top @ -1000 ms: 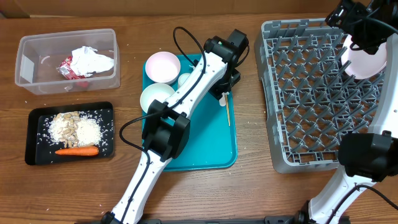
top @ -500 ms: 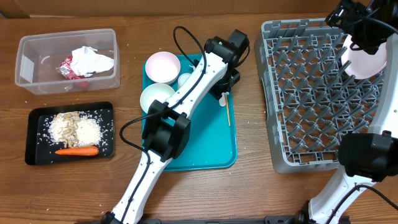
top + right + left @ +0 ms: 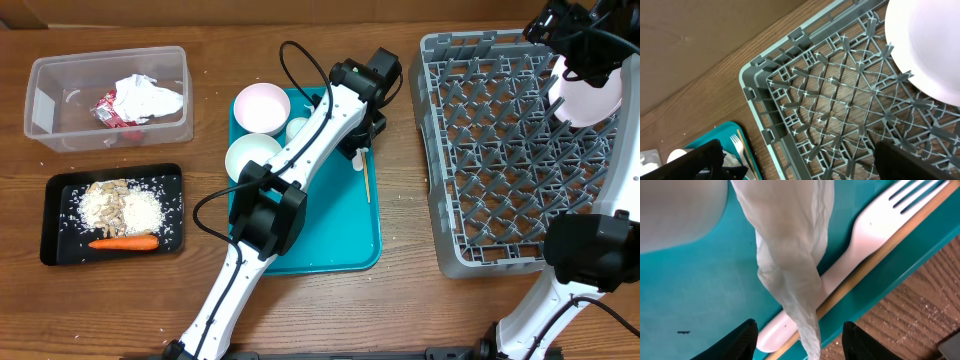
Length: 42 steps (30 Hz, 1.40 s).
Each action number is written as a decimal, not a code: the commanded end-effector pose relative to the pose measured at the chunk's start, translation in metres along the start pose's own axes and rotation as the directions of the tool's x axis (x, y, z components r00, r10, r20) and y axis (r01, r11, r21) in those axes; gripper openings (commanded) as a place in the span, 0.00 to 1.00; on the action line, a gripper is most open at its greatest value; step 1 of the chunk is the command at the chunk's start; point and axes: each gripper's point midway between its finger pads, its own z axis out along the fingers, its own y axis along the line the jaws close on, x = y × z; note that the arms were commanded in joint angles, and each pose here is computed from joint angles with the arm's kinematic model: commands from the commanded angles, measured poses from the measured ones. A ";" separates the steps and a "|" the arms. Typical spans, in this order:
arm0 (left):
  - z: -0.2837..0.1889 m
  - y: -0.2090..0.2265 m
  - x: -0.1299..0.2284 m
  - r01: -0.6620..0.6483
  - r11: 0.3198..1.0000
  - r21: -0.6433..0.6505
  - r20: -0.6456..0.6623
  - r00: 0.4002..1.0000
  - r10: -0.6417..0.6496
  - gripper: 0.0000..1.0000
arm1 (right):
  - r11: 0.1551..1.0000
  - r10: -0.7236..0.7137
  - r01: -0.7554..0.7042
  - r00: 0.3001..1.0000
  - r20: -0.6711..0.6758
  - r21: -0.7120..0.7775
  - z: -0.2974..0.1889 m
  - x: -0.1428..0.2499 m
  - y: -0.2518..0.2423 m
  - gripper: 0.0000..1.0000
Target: Sort waste into correct bins and load items into the dishwasher rack
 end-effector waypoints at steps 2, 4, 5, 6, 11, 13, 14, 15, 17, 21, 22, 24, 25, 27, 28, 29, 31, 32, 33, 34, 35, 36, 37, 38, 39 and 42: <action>0.014 0.008 -0.001 -0.023 0.999 -0.049 0.027 0.999 0.024 0.56 | 1.000 0.002 -0.002 1.000 0.008 0.002 0.000 -0.002 -0.001 1.00; 0.015 0.008 0.001 -0.026 0.998 -0.048 0.027 0.999 0.027 0.57 | 1.000 0.002 -0.002 1.000 0.008 0.002 0.000 -0.002 -0.001 1.00; 0.015 0.008 0.002 -0.027 0.998 -0.048 0.026 0.999 0.029 0.57 | 1.000 0.002 -0.002 1.000 0.008 0.002 0.000 -0.002 -0.001 1.00; 0.015 0.008 0.002 -0.029 0.998 -0.048 0.026 0.999 0.030 0.57 | 1.000 0.002 -0.002 1.000 0.008 0.002 0.000 -0.002 -0.001 1.00; 0.017 0.009 0.006 -0.031 0.998 -0.051 0.011 0.999 0.031 0.57 | 1.000 0.002 -0.002 1.000 0.008 0.002 0.000 -0.002 -0.001 1.00; 0.017 0.009 0.003 -0.027 0.998 -0.052 0.014 1.000 0.028 0.57 | 1.000 0.002 -0.002 1.000 0.008 0.002 0.000 -0.002 -0.001 1.00; 0.017 0.009 0.003 -0.027 0.998 -0.053 0.014 1.000 0.027 0.57 | 1.000 0.002 -0.002 1.000 0.008 0.002 0.000 -0.002 -0.001 1.00; 0.017 0.010 0.003 -0.027 0.998 -0.053 0.013 1.000 0.027 0.57 | 1.000 0.002 -0.002 1.000 0.008 0.002 0.000 -0.002 -0.001 1.00; 0.017 0.009 0.003 -0.027 0.998 -0.053 0.013 1.000 0.028 0.57 | 1.000 0.002 -0.002 1.000 0.008 0.002 0.000 -0.002 -0.001 1.00; 0.017 0.012 0.007 -0.034 0.997 -0.064 0.011 0.999 0.035 0.56 | 1.000 0.002 -0.002 1.000 0.008 0.002 0.000 -0.002 -0.001 1.00; 0.017 0.011 0.008 -0.036 0.997 -0.065 0.013 0.999 0.037 0.57 | 1.000 0.002 -0.002 1.000 0.008 0.002 0.000 -0.002 -0.001 1.00; 0.017 0.011 0.007 -0.039 0.997 -0.065 0.028 0.999 0.041 0.57 | 1.000 0.002 -0.002 1.000 0.008 0.002 0.000 -0.002 -0.001 1.00; 0.017 0.010 0.006 -0.039 0.997 -0.060 0.032 0.999 0.041 0.56 | 1.000 0.002 -0.002 1.000 0.008 0.002 0.000 -0.002 -0.001 1.00; 0.017 0.009 0.007 -0.039 0.998 -0.056 0.028 0.999 0.040 0.50 | 1.000 0.002 -0.002 1.000 0.008 0.002 0.000 -0.002 -0.001 1.00; 0.017 0.009 0.007 -0.039 0.998 -0.056 0.027 0.999 0.040 0.47 | 1.000 0.002 -0.002 1.000 0.008 0.002 0.000 -0.002 -0.001 1.00; 0.017 0.009 0.007 -0.039 0.998 -0.057 0.027 0.999 0.041 0.45 | 1.000 0.002 -0.002 1.000 0.008 0.002 0.000 -0.002 -0.001 1.00; 0.017 0.009 0.007 -0.043 0.997 -0.057 0.028 0.999 0.044 0.40 | 1.000 0.002 -0.002 1.000 0.008 0.002 0.000 -0.002 -0.001 1.00; 0.017 0.009 0.007 -0.043 0.997 -0.057 0.027 0.999 0.044 0.38 | 1.000 0.002 -0.002 1.000 0.008 0.002 0.000 -0.002 -0.001 1.00; 0.017 0.009 0.007 -0.043 0.997 -0.057 0.027 0.999 0.044 0.35 | 1.000 0.002 -0.002 1.000 0.008 0.002 0.000 -0.002 -0.001 1.00; 0.017 0.009 0.007 -0.043 0.997 -0.057 0.027 0.999 0.044 0.33 | 1.000 0.002 -0.002 1.000 0.008 0.002 0.000 -0.002 -0.001 1.00; 0.017 0.009 0.007 -0.043 0.997 -0.057 0.027 0.999 0.044 0.31 | 1.000 0.002 -0.002 1.000 0.008 0.002 0.000 -0.002 -0.001 1.00; 0.017 0.009 0.007 -0.043 0.997 -0.057 0.027 0.999 0.044 0.29 | 1.000 0.002 -0.002 1.000 0.008 0.002 0.000 -0.002 -0.001 1.00; 0.017 0.009 0.007 -0.043 0.997 -0.057 0.027 0.999 0.044 0.27 | 1.000 0.002 -0.002 1.000 0.008 0.002 0.000 -0.002 -0.001 1.00; 0.017 0.009 0.007 -0.043 0.997 -0.057 0.027 0.999 0.044 0.24 | 1.000 0.002 -0.002 1.000 0.008 0.002 0.000 -0.002 -0.001 1.00; 0.017 0.009 0.007 -0.042 0.998 -0.057 0.027 0.999 0.044 0.22 | 1.000 0.002 -0.002 1.000 0.008 0.002 0.000 -0.002 -0.001 1.00; 0.017 0.009 0.007 -0.043 0.997 -0.057 0.028 0.999 0.044 0.11 | 1.000 0.002 -0.002 1.000 0.008 0.002 0.000 -0.002 -0.001 1.00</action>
